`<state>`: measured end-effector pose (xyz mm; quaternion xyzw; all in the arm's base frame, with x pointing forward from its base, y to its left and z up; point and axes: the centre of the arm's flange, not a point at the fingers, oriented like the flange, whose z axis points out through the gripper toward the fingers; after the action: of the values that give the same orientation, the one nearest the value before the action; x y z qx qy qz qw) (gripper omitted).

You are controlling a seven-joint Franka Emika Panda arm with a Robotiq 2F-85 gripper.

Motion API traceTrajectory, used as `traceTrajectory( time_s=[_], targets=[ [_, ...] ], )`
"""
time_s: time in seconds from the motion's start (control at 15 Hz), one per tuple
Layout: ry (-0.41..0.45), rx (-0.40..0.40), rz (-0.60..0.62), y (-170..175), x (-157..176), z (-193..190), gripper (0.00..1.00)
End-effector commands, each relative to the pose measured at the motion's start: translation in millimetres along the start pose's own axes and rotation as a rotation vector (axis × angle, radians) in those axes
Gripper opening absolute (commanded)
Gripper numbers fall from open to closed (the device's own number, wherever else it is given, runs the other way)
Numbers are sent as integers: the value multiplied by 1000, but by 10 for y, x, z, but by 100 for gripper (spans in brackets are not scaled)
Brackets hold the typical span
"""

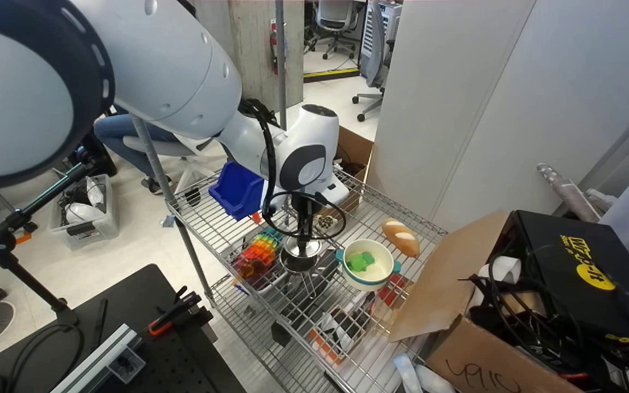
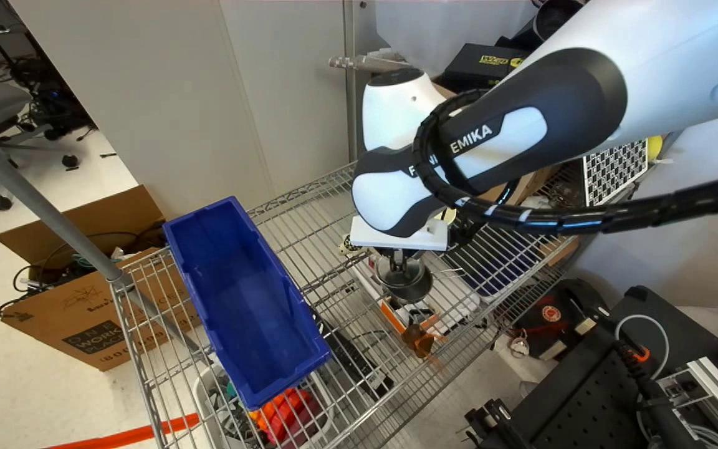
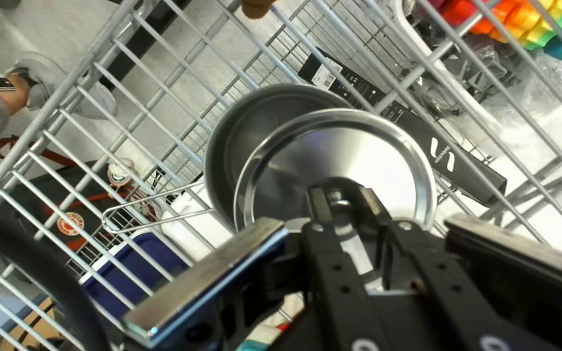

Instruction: Put the lid on the silver pot

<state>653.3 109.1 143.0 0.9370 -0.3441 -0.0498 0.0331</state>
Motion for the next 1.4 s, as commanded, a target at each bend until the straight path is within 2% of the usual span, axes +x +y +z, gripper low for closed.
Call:
traceTrajectory(
  time_s=[0.0,0.47,0.53,0.6,0.87,1.07,1.13,1.27,1.33],
  targets=[
    [-20,12,-35,191,-150,36,5],
    [-12,-3,-41,284,-200,149,5],
    [-11,-5,-40,293,-200,152,38],
    [-10,-6,-41,299,-203,154,46],
    [-21,-18,-47,334,-259,129,74],
    [-35,-8,-68,370,-409,-176,95],
    [-40,4,-74,383,-461,-331,99],
    [-93,19,-129,410,-613,-632,100],
    [-151,29,-182,425,-724,-766,100]
  ],
)
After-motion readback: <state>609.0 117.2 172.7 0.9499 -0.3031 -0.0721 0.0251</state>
